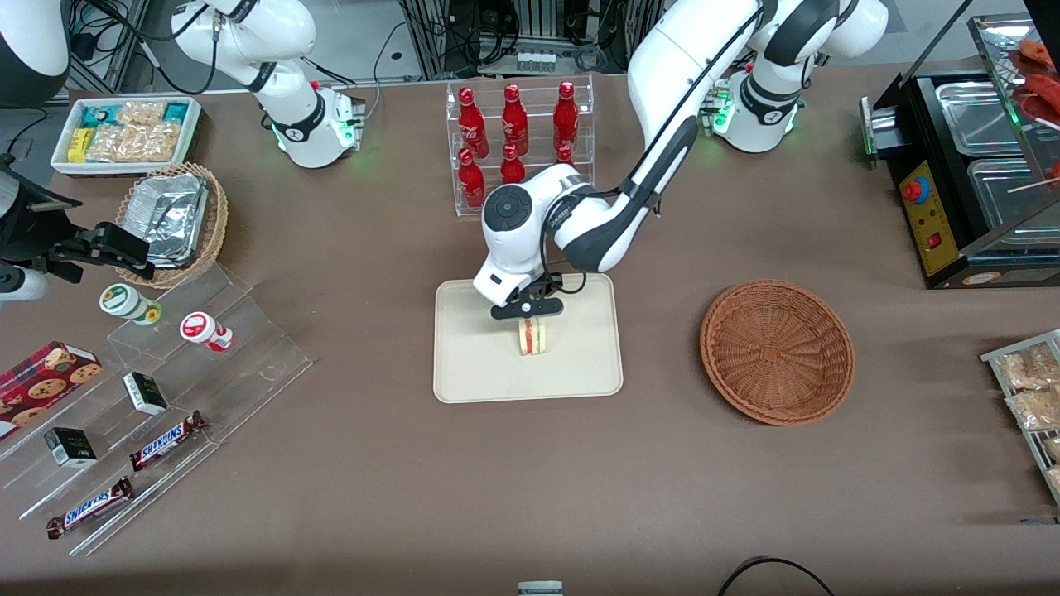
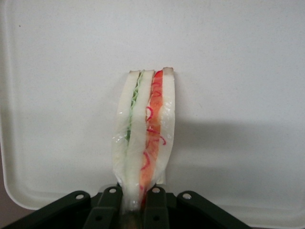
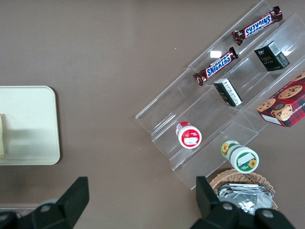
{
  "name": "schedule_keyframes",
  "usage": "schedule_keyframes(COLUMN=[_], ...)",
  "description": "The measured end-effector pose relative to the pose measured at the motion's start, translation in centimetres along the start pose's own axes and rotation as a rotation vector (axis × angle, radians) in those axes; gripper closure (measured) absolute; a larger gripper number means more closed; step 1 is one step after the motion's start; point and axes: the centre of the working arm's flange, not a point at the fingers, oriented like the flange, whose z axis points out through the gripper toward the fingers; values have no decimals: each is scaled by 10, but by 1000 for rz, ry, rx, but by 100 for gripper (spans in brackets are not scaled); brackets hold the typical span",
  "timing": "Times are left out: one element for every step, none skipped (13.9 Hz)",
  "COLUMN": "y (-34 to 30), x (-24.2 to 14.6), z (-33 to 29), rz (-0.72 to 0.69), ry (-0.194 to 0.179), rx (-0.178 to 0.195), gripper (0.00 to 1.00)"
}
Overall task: Place sandwich from basket to tray
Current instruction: 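Lower the sandwich onto the tray and open the left gripper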
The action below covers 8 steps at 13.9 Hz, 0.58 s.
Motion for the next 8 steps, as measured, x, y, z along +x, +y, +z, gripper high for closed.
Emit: schedule_keyframes(y=[0, 0, 1, 1, 1, 1, 2, 3], x=[0, 0, 0, 0, 1, 2, 4, 6], z=[4, 6, 5, 5, 4, 3, -1, -8], rz=[1, 1, 1, 0, -1, -2, -6, -18], ry=[-1, -1, 0, 1, 2, 4, 9, 17], rx=[2, 1, 0, -1, -2, -5, -11, -21], gripper=[84, 78, 78, 73, 65, 56, 45, 37])
